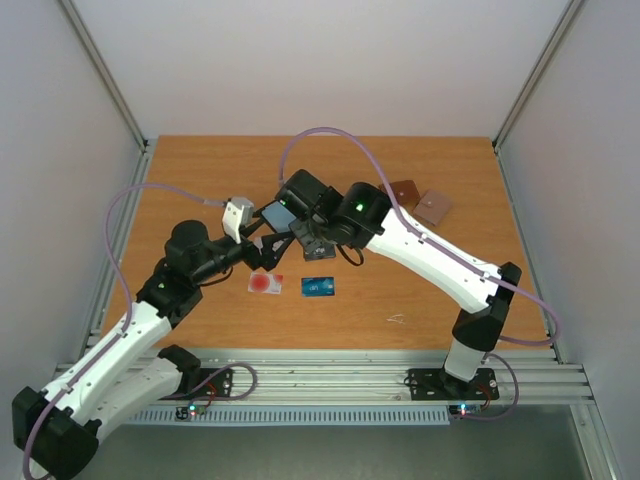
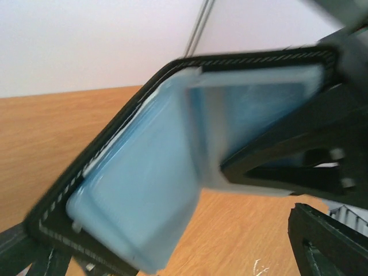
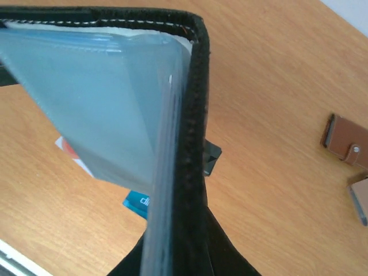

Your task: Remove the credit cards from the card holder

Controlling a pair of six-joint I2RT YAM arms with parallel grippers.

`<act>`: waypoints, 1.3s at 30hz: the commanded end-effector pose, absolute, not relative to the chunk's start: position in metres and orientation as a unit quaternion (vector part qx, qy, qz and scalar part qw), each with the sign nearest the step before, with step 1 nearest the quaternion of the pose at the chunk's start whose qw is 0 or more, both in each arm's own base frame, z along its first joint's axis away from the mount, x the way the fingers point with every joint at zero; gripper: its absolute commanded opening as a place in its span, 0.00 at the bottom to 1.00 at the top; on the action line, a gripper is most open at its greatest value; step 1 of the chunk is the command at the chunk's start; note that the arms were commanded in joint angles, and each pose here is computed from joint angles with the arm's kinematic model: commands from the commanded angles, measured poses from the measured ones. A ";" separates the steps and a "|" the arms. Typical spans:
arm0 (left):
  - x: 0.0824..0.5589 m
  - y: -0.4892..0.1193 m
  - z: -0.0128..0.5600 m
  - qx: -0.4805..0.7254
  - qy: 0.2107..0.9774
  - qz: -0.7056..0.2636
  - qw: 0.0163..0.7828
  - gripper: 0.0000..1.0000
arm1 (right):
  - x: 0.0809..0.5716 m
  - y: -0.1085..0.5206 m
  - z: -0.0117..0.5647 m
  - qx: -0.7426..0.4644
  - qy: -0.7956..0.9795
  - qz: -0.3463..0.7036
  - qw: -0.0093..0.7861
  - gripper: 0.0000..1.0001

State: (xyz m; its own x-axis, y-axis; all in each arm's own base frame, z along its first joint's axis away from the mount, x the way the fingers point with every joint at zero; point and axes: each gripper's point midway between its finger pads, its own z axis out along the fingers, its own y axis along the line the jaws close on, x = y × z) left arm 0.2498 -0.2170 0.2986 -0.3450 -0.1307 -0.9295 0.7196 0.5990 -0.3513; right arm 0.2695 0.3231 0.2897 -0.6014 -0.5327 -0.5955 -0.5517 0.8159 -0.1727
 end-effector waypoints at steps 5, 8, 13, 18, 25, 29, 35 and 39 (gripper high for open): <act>0.254 -0.201 0.281 0.202 0.739 -0.338 0.547 0.91 | 0.229 0.341 0.324 -0.379 0.847 0.225 0.298 0.01; 0.250 -0.198 0.293 0.204 0.724 -0.356 0.554 0.99 | 0.200 0.339 0.336 -0.427 0.803 0.313 0.275 0.01; 0.205 -0.221 0.330 0.296 0.630 -0.475 0.538 0.99 | 0.160 0.323 0.356 -0.479 0.741 0.397 0.253 0.03; 0.177 -0.239 0.351 0.375 0.572 -0.518 0.513 0.96 | 0.154 0.325 0.367 -0.494 0.718 0.415 0.262 0.05; 0.162 -0.243 0.358 0.397 0.556 -0.538 0.493 0.99 | 0.180 0.320 0.360 -0.461 0.754 0.368 0.289 0.06; 0.177 -0.241 0.362 0.361 0.575 -0.527 0.511 0.96 | 0.184 0.322 0.359 -0.456 0.761 0.365 0.282 0.05; 0.185 -0.239 0.358 0.342 0.591 -0.520 0.513 0.08 | 0.169 0.325 0.367 -0.477 0.732 0.397 0.280 0.20; 0.186 -0.237 0.359 0.338 0.591 -0.514 0.522 0.00 | 0.170 0.308 0.371 -0.473 0.729 0.388 0.307 0.34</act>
State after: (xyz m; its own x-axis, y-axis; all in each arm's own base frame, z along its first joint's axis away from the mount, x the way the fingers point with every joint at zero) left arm 0.1860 -0.2397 0.3384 -0.2901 -0.0984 -0.9519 0.9238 0.2308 -0.3054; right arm 0.1741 0.3223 0.3522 -0.4151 -0.5034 -0.7578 -0.9086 0.2716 0.3173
